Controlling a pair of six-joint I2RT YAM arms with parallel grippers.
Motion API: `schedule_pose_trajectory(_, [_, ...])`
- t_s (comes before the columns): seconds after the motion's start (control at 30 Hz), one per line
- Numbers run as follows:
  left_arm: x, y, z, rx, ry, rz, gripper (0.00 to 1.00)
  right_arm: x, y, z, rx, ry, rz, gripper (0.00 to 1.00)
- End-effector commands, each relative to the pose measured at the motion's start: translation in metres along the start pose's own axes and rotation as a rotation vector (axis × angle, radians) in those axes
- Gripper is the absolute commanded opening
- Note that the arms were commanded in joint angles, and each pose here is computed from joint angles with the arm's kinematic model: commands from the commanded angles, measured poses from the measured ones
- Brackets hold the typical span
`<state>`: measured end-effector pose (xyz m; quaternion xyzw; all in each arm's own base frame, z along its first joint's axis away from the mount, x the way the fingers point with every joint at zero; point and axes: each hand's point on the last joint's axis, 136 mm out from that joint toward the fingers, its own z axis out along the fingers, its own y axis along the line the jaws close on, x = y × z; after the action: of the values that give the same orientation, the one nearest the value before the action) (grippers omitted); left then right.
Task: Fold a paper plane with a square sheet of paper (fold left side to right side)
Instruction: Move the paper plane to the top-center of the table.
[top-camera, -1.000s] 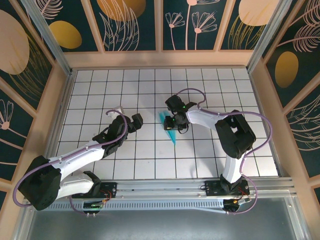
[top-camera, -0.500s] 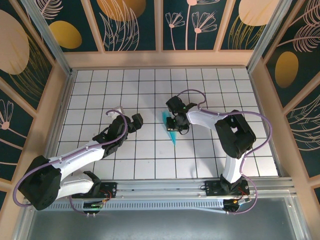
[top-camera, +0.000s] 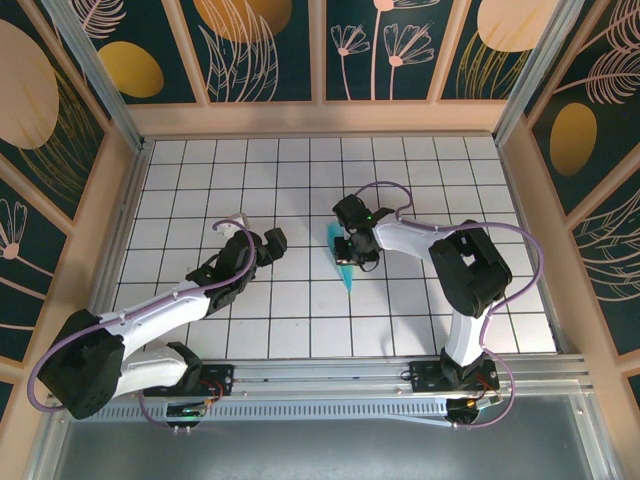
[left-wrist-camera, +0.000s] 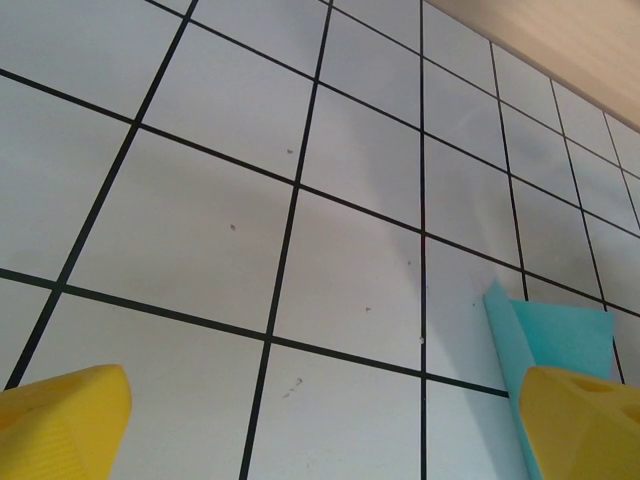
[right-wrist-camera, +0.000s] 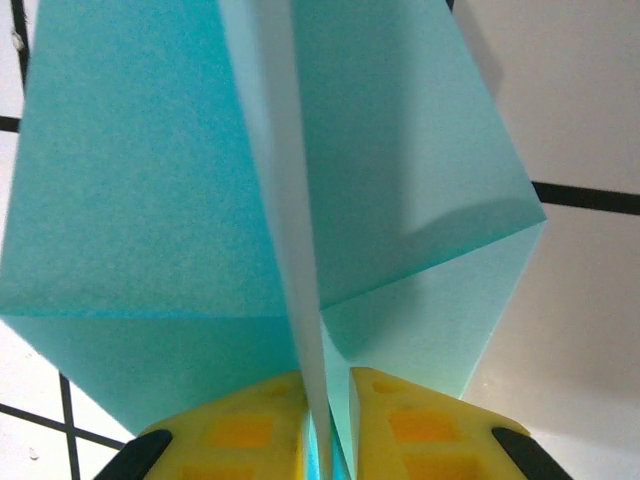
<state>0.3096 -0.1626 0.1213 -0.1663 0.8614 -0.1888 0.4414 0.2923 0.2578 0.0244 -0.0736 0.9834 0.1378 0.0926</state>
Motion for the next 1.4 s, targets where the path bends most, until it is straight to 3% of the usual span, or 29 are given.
schedule_pose_trajectory(0.0, [-0.005,-0.002,0.002,0.003,-0.012,-0.025,0.99,0.008,-0.004,0.006,0.010,0.023,0.009,0.17])
schedule_pose_trajectory(0.67, [-0.010,0.001,-0.002,-0.006,-0.033,-0.013,0.99,0.008,0.009,0.015,0.006,0.039,0.006,0.10])
schedule_pose_trajectory(0.8, [-0.011,0.000,-0.003,-0.006,-0.038,-0.010,0.99,0.004,0.011,0.013,0.006,0.025,0.010,0.05])
schedule_pose_trajectory(0.93, [-0.015,0.000,-0.004,-0.013,-0.049,0.001,0.99,-0.007,0.010,0.001,0.028,-0.014,0.006,0.00])
schedule_pose_trajectory(1.37, [-0.028,0.005,-0.016,-0.026,-0.108,0.081,0.99,-0.077,-0.003,-0.031,0.058,-0.131,0.073,0.00])
